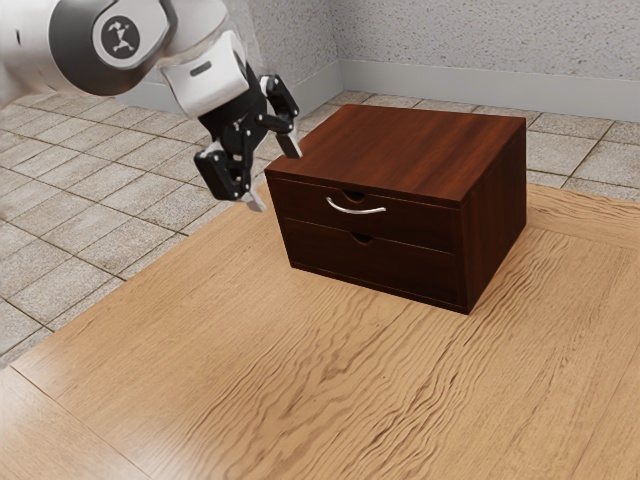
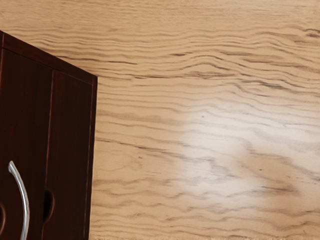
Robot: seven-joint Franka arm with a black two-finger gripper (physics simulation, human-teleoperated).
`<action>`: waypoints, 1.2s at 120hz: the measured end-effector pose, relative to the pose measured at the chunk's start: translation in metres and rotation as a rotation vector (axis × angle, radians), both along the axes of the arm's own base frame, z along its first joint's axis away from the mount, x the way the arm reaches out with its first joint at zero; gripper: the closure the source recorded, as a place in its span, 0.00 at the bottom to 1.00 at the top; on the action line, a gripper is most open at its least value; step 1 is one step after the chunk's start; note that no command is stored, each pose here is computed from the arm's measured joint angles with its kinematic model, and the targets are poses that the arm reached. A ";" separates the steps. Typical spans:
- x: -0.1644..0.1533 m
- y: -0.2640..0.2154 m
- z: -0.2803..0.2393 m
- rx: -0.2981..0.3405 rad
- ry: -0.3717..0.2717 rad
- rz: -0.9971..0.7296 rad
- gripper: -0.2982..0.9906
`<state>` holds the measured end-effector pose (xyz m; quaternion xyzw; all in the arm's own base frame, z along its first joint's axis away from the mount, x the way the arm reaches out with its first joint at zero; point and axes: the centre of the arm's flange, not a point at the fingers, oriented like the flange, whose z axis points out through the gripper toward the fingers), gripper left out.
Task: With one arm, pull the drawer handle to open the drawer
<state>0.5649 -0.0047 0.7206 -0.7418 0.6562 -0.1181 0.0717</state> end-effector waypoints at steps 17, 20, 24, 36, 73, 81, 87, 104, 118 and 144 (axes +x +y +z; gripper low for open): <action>0.000 0.000 -0.008 0.007 0.034 -0.002 0.24; 0.003 0.000 -0.013 0.008 0.039 -0.001 0.24; 0.009 0.001 -0.021 0.010 0.046 0.002 0.24; 0.043 0.026 -0.061 0.025 0.050 0.055 0.24; 0.088 0.055 -0.102 0.061 -0.076 0.121 0.46; 0.093 0.055 -0.109 0.064 -0.086 0.123 0.51; 0.098 0.054 -0.114 0.066 -0.094 0.125 0.54; 0.110 0.050 -0.127 0.060 -0.116 0.129 0.59; 0.115 0.047 -0.132 0.050 -0.131 0.137 0.61; 0.124 0.045 -0.144 0.044 -0.140 0.151 0.64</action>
